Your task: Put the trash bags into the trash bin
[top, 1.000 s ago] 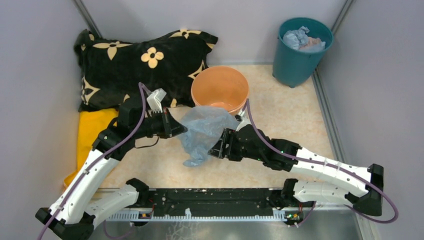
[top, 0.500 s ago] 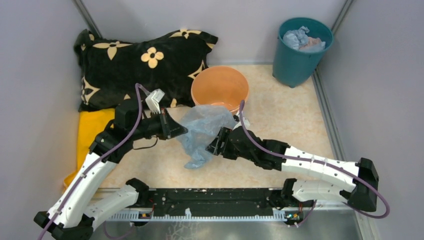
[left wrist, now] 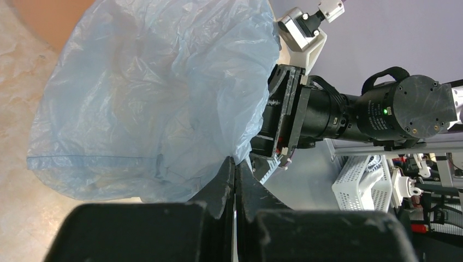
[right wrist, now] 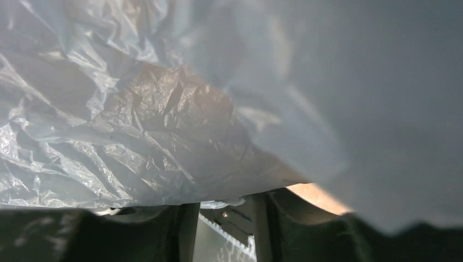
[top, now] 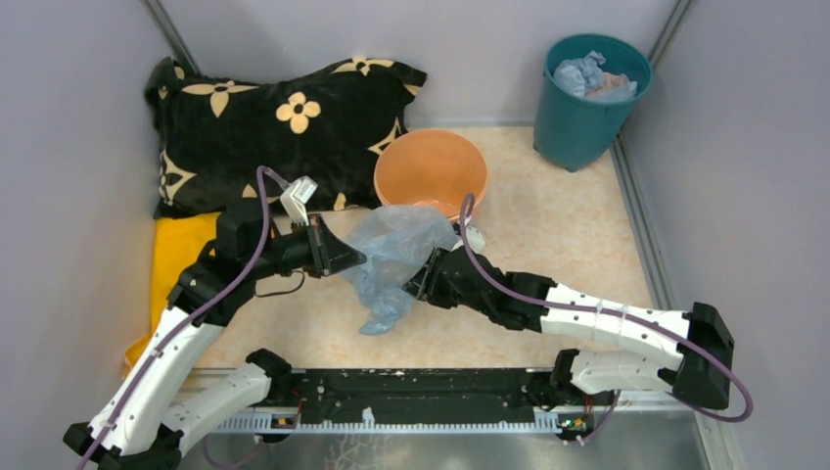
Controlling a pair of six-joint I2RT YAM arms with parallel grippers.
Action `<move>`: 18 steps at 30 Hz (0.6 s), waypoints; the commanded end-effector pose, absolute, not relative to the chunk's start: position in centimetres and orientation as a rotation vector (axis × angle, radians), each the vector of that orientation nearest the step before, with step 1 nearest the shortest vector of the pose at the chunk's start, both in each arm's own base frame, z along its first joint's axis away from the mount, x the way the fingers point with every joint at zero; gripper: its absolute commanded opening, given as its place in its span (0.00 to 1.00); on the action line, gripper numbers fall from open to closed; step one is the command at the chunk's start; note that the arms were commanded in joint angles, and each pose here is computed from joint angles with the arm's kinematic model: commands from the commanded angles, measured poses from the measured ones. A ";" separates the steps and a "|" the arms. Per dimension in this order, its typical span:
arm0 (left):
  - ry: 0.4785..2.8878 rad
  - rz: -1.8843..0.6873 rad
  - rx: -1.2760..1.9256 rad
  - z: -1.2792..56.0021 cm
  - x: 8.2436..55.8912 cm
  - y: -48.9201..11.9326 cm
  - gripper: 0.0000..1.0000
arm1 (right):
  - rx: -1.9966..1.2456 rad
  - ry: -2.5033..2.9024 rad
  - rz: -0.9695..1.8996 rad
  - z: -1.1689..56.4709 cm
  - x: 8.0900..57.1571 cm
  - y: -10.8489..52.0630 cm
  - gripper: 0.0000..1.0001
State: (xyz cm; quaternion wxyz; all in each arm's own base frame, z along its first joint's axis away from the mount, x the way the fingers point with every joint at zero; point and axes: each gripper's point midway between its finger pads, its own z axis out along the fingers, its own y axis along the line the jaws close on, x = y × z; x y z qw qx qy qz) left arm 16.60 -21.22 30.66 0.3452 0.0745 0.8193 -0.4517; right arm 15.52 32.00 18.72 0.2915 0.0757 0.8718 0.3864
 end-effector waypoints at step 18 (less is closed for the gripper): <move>2.137 -0.911 0.146 31.1 20.3 -19.3 0.00 | 0.268 2.164 1.081 22.7 12.8 22.5 0.00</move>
